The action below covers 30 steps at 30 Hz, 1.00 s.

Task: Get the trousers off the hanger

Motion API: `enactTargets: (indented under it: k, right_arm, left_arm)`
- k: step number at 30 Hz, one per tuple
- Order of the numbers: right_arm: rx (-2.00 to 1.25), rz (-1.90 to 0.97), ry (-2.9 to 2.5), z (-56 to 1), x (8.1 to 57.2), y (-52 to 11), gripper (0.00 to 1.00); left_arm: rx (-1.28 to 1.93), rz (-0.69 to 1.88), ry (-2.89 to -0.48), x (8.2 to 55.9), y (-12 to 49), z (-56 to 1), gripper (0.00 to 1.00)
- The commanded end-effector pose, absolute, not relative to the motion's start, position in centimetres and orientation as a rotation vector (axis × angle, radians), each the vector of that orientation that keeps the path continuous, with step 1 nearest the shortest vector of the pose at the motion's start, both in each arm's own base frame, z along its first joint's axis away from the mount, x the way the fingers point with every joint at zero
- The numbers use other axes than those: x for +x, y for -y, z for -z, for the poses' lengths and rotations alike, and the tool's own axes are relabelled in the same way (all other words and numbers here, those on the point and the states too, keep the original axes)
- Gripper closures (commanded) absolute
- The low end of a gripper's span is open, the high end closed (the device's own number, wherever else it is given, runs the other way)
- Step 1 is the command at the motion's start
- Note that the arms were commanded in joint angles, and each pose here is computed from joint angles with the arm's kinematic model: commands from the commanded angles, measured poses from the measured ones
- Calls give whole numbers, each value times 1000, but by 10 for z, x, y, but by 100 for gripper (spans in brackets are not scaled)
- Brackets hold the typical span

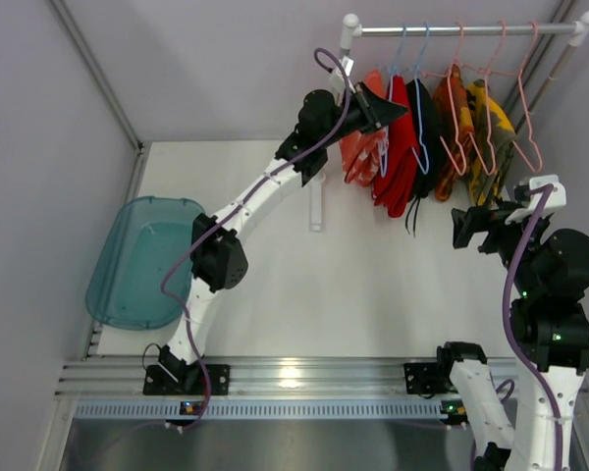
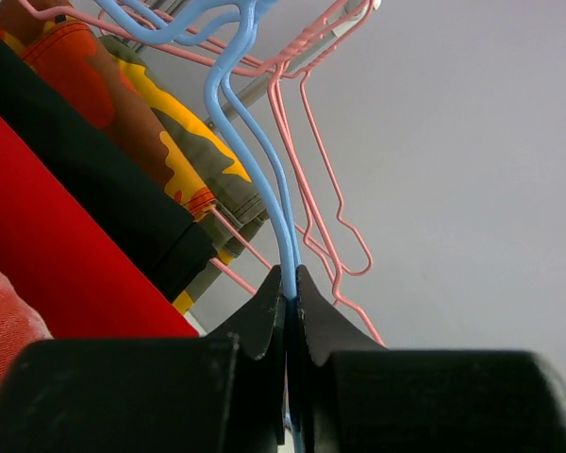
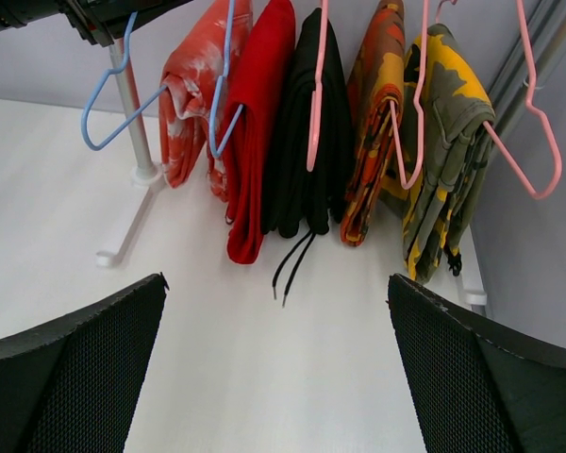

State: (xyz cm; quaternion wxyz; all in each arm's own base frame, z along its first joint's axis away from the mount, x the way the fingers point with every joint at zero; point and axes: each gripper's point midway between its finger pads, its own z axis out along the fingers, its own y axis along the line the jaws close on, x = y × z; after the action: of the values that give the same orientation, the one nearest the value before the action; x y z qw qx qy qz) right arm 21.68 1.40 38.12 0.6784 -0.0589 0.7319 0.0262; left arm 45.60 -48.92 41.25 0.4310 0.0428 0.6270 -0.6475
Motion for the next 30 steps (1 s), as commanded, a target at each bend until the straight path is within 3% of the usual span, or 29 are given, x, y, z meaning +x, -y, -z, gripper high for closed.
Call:
enactTargets:
  k: [1, 22, 30]
  right_arm:
    - [-138, -56, -1641, -380, 218, -13, 1]
    - [-149, -70, -1633, -380, 220, -16, 1]
    - [-132, -101, -1605, -389, 222, -19, 1]
  left_arm:
    - [328, 1578, -1035, 391, 446, -568, 100]
    - [352, 1468, -767, 360, 406, -635, 100]
    - [366, 1560, -840, 333, 398, -640, 100]
